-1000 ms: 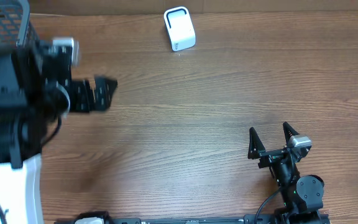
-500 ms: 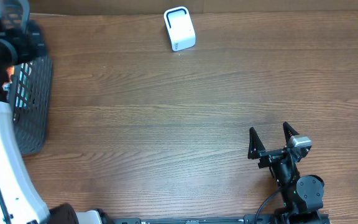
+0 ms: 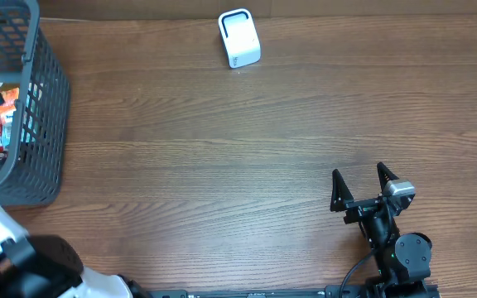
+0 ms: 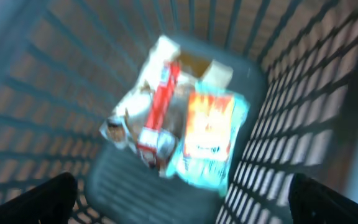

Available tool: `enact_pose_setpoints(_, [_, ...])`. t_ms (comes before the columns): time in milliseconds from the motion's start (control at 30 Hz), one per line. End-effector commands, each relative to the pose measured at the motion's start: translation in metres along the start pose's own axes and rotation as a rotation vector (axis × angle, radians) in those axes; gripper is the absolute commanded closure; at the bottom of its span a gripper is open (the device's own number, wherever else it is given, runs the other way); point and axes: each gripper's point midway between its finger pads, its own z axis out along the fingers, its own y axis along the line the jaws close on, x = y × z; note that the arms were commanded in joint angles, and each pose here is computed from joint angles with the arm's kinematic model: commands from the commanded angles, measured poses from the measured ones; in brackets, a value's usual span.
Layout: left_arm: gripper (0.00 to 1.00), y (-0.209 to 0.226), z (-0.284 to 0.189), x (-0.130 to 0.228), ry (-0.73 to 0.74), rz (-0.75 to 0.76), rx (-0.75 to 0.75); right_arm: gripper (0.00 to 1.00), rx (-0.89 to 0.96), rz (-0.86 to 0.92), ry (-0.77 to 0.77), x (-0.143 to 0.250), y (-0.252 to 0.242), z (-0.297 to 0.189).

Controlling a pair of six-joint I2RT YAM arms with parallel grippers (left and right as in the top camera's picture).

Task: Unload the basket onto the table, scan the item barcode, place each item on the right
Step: 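Reach the left gripper into the grey basket and grasp items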

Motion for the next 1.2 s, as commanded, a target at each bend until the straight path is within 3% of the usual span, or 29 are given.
enact_pose_setpoints(0, [0.00, 0.000, 0.025, 0.010, 0.071, 0.054, 0.017, 0.00, 0.006, -0.007, -0.006, 0.001, -0.002, 0.000])
enact_pose_setpoints(167, [0.01, -0.019, 0.060, 0.024, 0.138, 0.114, 0.142, 0.00, 0.006, -0.007, -0.006, 0.001, -0.002, 0.000])
enact_pose_setpoints(533, [0.01, -0.023, 0.110, 0.046, 0.235, 0.126, 0.180, 0.00, 0.007, -0.007, -0.006, 0.001, -0.002, 0.000])
enact_pose_setpoints(667, [0.00, -0.035, 0.127, 0.054, 0.253, 0.148, 0.261, 0.00, 0.007, -0.007, -0.006, 0.001, -0.002, 0.000])
enact_pose_setpoints(1167, [0.02, -0.038, 0.176, 0.087, 0.369, 0.134, 0.281, 0.00, 0.007, -0.007, -0.006, 0.001, -0.002, 0.000])
